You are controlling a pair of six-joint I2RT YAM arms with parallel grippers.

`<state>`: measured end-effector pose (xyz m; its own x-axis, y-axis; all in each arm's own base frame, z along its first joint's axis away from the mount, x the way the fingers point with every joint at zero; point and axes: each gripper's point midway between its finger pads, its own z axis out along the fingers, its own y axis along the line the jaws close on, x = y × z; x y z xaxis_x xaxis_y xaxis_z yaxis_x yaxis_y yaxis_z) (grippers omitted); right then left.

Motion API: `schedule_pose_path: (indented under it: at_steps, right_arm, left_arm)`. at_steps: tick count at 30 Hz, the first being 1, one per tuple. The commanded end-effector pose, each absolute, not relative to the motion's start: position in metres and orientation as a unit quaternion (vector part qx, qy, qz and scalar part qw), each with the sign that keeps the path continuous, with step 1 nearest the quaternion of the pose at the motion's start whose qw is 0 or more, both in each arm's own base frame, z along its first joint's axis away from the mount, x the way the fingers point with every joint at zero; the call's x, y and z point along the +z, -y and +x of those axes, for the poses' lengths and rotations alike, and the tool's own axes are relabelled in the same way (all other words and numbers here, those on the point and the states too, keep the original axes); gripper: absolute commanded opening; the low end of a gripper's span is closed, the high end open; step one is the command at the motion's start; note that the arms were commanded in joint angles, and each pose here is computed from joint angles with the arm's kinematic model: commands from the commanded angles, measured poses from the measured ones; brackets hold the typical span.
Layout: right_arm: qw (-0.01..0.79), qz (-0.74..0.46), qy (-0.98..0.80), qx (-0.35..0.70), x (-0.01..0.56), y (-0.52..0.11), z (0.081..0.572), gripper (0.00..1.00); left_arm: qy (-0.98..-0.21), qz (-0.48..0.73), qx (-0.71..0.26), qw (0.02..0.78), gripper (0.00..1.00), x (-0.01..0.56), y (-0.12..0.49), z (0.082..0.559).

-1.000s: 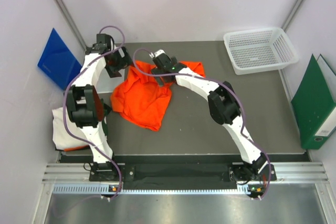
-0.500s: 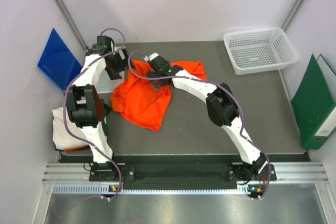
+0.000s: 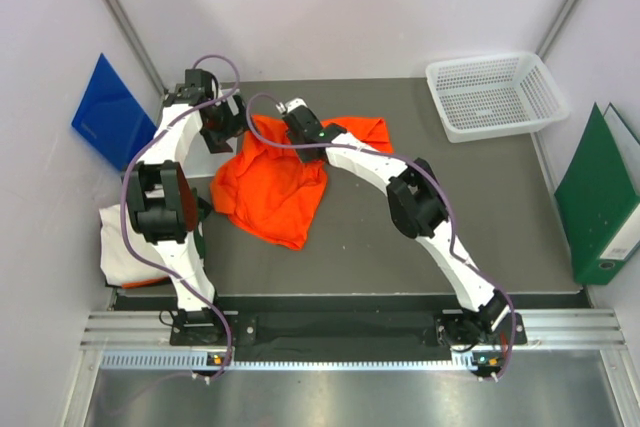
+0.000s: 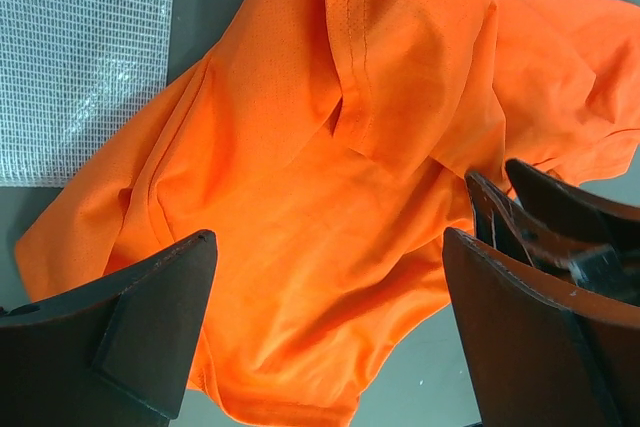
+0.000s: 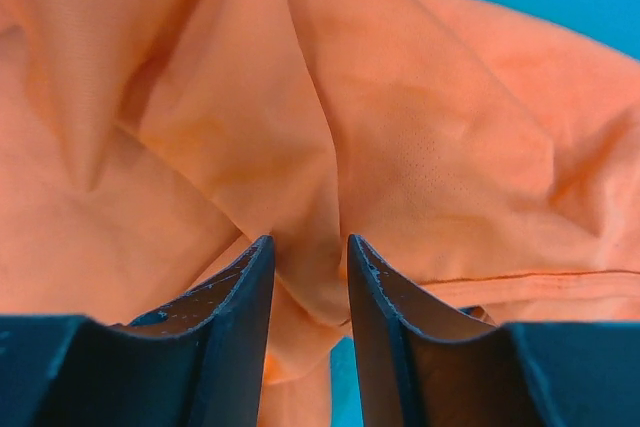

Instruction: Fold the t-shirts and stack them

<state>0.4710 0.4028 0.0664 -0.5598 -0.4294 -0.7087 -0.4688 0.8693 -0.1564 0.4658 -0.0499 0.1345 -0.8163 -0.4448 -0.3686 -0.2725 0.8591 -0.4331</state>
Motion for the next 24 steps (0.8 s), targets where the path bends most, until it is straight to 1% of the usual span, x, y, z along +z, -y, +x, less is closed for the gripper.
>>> schedule_pose_path:
  at_steps: [1,2,4,5,6,7,11,14,15,17,18,20,22,23,24]
  right_arm:
    - [0.417,-0.230,-0.878,0.042,0.077,-0.405,0.489,0.36]
    - [0.418,-0.229,-0.878,0.043,0.078,-0.406,0.490,0.36]
    - [0.419,-0.225,-0.878,0.046,0.078,-0.405,0.492,0.24]
    - [0.421,-0.223,-0.878,0.047,0.078,-0.405,0.493,0.17]
    - [0.422,-0.222,-0.877,0.048,0.080,-0.406,0.494,0.04]
    - [0.424,-0.218,-0.878,0.048,0.082,-0.404,0.495,0.00]
    - [0.437,-0.212,-0.873,0.043,0.100,-0.401,0.497,0.00]
    - [0.459,-0.202,-0.864,0.041,0.127,-0.396,0.499,0.00]
    - [0.478,-0.194,-0.855,0.047,0.150,-0.394,0.501,0.00]
    - [0.501,-0.181,-0.846,0.040,0.174,-0.387,0.504,0.00]
    - [0.520,-0.168,-0.836,0.043,0.197,-0.382,0.507,0.00]
    - [0.542,-0.148,-0.826,0.040,0.224,-0.371,0.514,0.00]
    - [0.560,-0.124,-0.819,0.030,0.249,-0.350,0.523,0.00]
    - [0.568,-0.111,-0.815,0.023,0.259,-0.340,0.527,0.00]
    - [0.572,-0.094,-0.815,0.011,0.270,-0.320,0.534,0.00]
  left_arm:
    - [-0.934,-0.178,-0.190,0.244,0.99,0.146,0.052,0.463]
    - [-0.935,-0.178,-0.189,0.243,0.99,0.144,0.051,0.463]
    - [-0.935,-0.177,-0.189,0.242,0.99,0.144,0.052,0.462]
    - [-0.936,-0.178,-0.187,0.241,0.99,0.143,0.050,0.462]
    - [-0.936,-0.177,-0.187,0.242,0.99,0.144,0.051,0.462]
    - [-0.936,-0.176,-0.187,0.240,0.99,0.143,0.051,0.462]
    - [-0.937,-0.176,-0.185,0.238,0.99,0.141,0.051,0.461]
    - [-0.938,-0.176,-0.185,0.233,0.99,0.137,0.051,0.460]
    - [-0.939,-0.173,-0.186,0.230,0.99,0.135,0.053,0.458]
    - [-0.942,-0.164,-0.188,0.224,0.99,0.131,0.056,0.455]
    - [-0.944,-0.160,-0.188,0.218,0.99,0.127,0.057,0.452]
    - [-0.948,-0.142,-0.188,0.214,0.99,0.123,0.064,0.447]
    - [-0.952,-0.136,-0.183,0.204,0.99,0.116,0.063,0.439]
    - [-0.956,-0.113,-0.184,0.199,0.99,0.115,0.079,0.434]
    - [-0.958,-0.110,-0.182,0.190,0.99,0.109,0.081,0.429]
